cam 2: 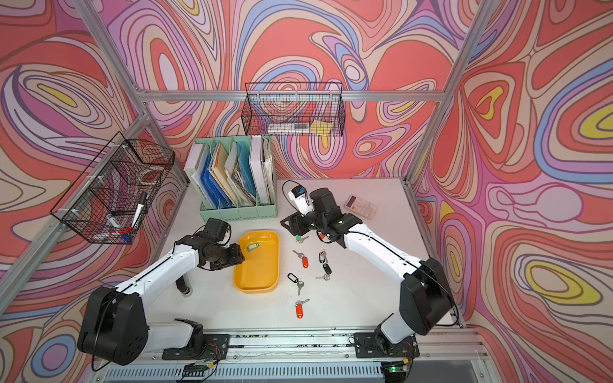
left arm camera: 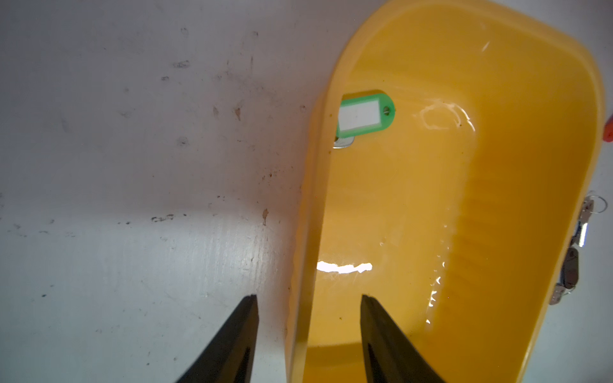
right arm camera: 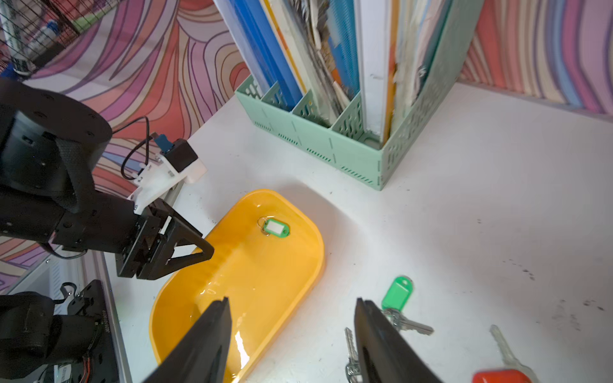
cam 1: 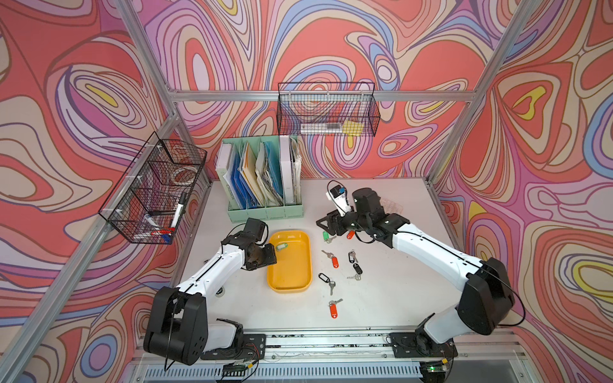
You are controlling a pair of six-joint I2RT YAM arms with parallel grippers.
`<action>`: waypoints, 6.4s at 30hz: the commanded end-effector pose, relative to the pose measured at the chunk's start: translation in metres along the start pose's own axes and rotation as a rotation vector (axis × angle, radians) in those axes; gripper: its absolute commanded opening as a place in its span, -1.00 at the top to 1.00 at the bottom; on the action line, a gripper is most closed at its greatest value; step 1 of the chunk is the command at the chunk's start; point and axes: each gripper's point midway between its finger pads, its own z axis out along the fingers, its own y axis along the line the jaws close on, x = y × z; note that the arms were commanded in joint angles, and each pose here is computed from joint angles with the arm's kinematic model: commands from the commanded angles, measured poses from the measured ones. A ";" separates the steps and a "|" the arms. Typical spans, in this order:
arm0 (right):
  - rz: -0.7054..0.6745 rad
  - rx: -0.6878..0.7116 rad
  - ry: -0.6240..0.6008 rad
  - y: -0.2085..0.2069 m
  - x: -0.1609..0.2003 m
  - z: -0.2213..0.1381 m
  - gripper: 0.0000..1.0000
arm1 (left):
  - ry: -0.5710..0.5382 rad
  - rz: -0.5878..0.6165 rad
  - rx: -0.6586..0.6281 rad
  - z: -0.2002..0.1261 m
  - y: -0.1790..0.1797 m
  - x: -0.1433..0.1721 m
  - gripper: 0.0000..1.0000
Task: Take the keys out of the storage box
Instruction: Pick up the key from the storage box, then place the key at the center of the board.
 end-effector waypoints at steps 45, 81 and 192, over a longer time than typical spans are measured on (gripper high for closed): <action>-0.253 0.169 0.336 0.010 0.107 0.225 0.57 | 0.063 0.002 -0.037 0.018 0.014 0.015 0.54; -0.472 0.053 0.384 0.038 0.093 0.150 0.00 | 0.044 -0.001 -0.043 0.017 0.013 0.007 0.48; 0.072 0.258 0.405 0.015 0.074 -0.059 1.00 | -0.560 0.017 0.022 -0.099 -0.006 -0.074 -0.95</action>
